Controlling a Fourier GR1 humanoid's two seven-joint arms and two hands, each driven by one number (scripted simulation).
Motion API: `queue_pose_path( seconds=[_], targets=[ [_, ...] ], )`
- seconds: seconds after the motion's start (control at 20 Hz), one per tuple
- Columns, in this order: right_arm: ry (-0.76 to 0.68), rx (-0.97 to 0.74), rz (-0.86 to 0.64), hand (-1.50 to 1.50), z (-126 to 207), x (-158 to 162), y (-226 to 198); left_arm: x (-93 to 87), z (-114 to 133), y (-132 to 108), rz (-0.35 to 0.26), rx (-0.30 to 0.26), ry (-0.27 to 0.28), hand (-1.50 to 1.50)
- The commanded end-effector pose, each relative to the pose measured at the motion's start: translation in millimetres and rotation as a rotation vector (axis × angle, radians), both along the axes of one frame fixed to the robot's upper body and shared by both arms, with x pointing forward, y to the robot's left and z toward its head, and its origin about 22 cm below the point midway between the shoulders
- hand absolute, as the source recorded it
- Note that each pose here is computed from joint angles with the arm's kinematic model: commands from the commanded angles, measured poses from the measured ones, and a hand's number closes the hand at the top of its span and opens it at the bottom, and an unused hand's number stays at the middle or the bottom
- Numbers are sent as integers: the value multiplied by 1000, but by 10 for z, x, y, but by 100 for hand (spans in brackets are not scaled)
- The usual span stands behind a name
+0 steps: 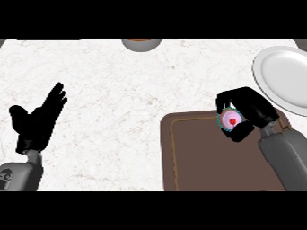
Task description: Pick the cupcake from the tray and place it in the plate
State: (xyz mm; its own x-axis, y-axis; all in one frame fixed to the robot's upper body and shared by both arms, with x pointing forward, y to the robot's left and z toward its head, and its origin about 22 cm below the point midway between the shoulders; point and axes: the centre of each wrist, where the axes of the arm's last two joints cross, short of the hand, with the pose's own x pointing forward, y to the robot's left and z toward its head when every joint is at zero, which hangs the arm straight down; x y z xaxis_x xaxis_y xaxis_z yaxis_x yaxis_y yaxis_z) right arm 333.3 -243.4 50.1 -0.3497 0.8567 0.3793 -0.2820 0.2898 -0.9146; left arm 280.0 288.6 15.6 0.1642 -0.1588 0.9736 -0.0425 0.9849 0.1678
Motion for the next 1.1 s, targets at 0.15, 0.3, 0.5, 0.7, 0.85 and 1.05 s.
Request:
queue_pose_path(
  seconds=[0.15, 0.3, 0.5, 0.7, 0.85, 1.05],
  targets=[
    [-432, 131, -450, 150, 605, 225, 254, -63, -50, 36, -1, -2, 17, 0],
    [-556, 118, -576, 150, 677, 241, 252, -12, -51, 68, 10, 3, 13, 0],
    [-549, 152, -718, 150, 874, 342, 22, 55, 54, -53, -2, 2, -5, 0],
    [-521, 210, -807, 150, 830, 474, -288, 32, 47, -187, 8, 19, -2, 0],
    [-540, 219, -861, 150, 619, 377, -599, 14, 61, -54, -11, 20, 9, 0],
    [-504, 200, -938, 150, 641, 472, -1109, -3, 125, -128, 3, 6, -16, 0]
  ],
)
